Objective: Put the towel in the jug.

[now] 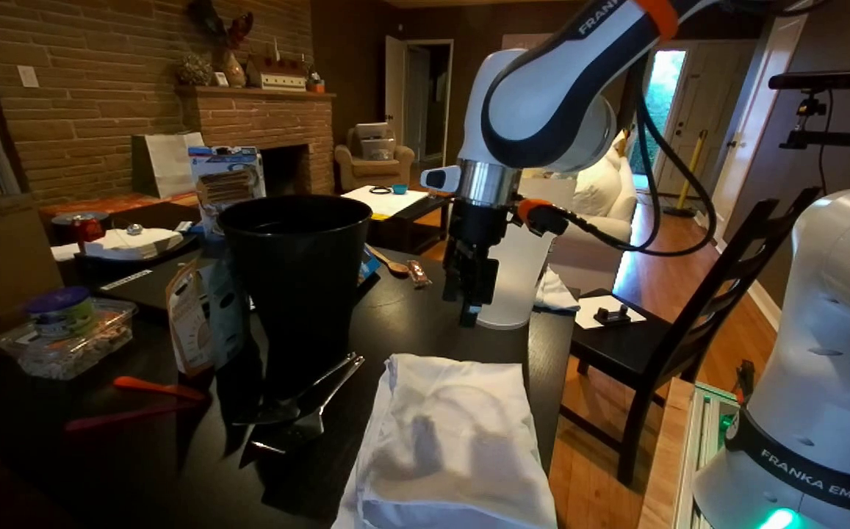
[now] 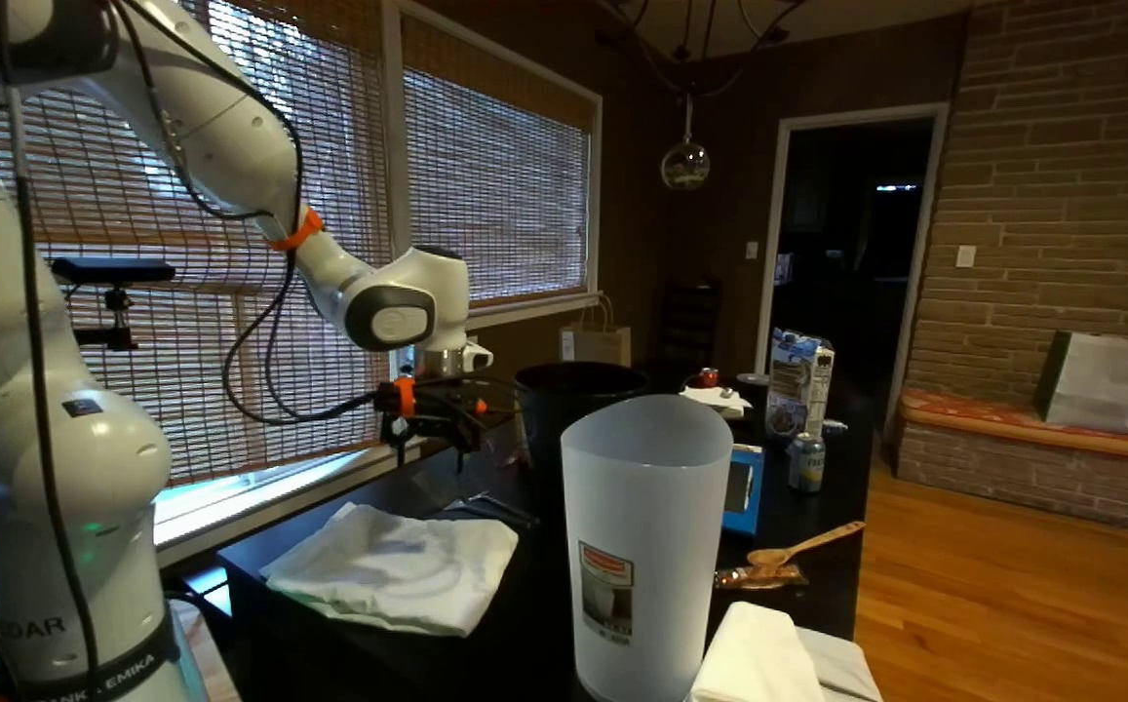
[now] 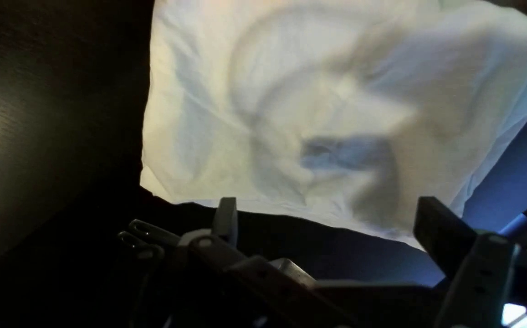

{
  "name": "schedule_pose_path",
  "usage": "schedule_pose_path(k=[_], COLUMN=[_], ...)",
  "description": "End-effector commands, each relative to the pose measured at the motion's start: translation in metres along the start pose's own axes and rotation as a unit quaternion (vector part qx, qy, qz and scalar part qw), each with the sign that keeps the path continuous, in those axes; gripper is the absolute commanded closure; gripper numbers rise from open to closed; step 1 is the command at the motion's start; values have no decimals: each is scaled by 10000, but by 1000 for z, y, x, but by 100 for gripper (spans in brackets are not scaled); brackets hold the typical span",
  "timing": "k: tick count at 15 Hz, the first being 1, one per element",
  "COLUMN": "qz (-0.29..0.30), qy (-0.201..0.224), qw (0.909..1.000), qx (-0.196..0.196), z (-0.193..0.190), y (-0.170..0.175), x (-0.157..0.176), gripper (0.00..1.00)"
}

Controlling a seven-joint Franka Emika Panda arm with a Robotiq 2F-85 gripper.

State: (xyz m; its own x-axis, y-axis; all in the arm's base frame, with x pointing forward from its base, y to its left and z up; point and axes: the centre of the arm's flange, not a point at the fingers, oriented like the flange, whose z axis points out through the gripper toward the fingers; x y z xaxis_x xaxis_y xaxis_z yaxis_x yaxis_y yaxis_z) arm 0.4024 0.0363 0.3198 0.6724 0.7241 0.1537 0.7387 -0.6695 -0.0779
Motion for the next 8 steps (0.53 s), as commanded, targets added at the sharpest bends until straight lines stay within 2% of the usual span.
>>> schedule_pose_path(k=[1, 4, 7, 8], qz=[-5, 5, 2, 172], qy=[-33, -132, -128, -136], qw=[10000, 9999, 9999, 9998], qx=[-8, -12, -19, 25], z=[9, 26, 26, 31], y=[5, 14, 16, 26], x=[-3, -8, -7, -7], gripper=[0, 0, 0, 0])
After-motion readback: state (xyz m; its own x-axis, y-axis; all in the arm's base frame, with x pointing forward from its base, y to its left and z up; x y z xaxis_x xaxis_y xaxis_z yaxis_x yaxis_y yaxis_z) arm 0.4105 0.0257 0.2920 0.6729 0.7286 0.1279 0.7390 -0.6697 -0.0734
